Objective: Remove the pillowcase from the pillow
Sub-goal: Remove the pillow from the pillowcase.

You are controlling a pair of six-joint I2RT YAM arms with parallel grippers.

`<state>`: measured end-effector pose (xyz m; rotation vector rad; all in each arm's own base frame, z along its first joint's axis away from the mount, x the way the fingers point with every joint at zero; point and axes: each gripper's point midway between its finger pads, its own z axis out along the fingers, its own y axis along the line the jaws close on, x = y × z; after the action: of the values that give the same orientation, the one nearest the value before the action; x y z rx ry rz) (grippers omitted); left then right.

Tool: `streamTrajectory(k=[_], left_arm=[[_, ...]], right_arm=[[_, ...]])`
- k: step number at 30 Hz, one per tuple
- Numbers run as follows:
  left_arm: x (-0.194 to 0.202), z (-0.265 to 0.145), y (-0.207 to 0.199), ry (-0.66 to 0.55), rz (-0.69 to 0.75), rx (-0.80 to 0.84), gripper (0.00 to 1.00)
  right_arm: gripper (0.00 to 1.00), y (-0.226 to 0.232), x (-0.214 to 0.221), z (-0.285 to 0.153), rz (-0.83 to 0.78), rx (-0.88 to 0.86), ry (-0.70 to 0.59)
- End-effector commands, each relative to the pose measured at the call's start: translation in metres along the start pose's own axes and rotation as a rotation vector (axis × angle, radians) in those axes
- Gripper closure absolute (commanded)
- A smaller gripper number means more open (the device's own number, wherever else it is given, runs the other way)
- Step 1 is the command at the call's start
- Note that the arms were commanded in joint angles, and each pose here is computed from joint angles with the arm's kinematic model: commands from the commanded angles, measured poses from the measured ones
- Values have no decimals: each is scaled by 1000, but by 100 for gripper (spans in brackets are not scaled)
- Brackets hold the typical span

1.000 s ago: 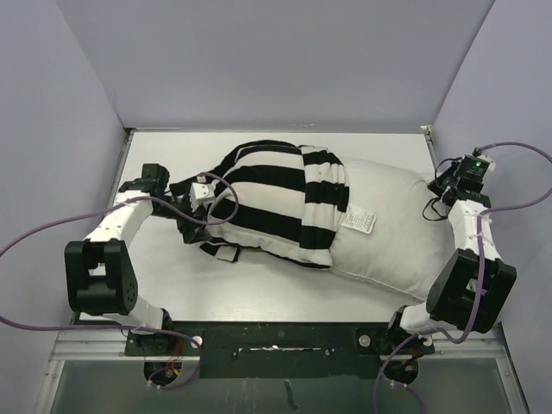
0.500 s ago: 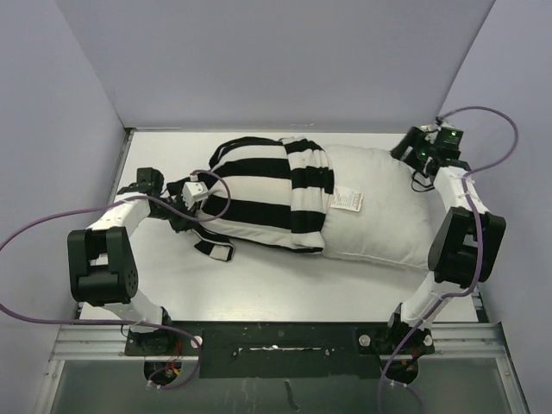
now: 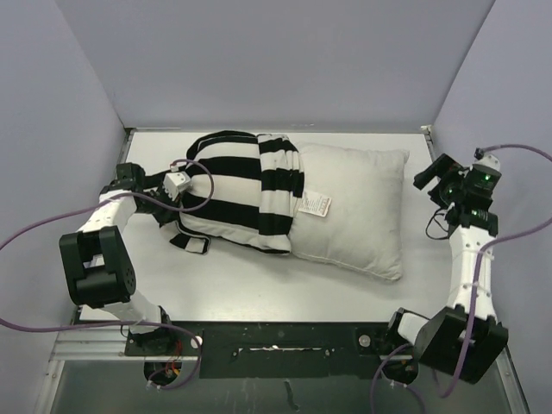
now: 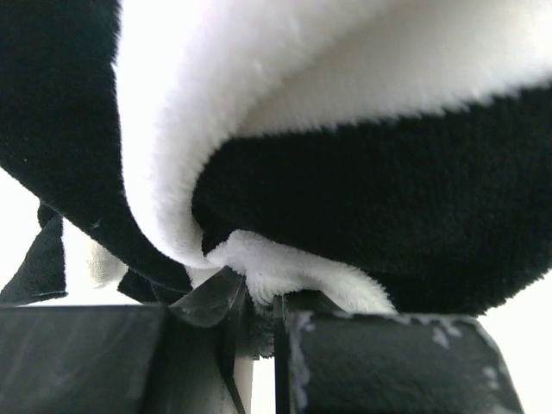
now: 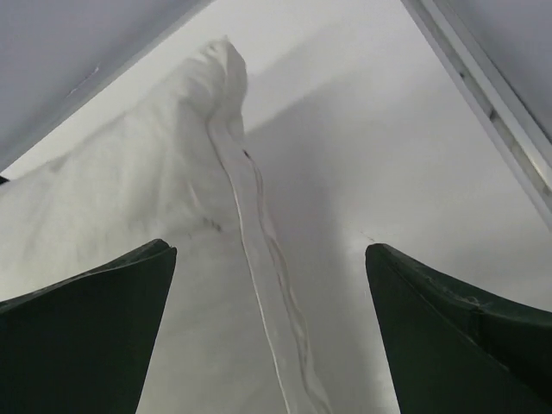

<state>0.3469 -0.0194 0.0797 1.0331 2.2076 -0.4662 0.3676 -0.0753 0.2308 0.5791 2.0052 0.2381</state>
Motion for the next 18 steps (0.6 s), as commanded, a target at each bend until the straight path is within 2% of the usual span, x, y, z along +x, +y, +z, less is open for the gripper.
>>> streamTrajectory(k=[1,8,10,13,18], left_arm=[[-37,-17,4,-88,64,-22,100],[-38,-18,3,-85,70,-21,100],[-39,-19,3,-85,67,-15,100],[-42,-19,1,-93,65,-11,100],[-41,-19,-1,-83,80,-19,100]], right_arm=[[2,-11,53,-34,138,47,69],[2,51,111,-53,167,-269,245],[2,61,125,-53,138,-279,285],[2,67,147,-40,146,-291,320],[1,106,161,-10,237,-503,347]])
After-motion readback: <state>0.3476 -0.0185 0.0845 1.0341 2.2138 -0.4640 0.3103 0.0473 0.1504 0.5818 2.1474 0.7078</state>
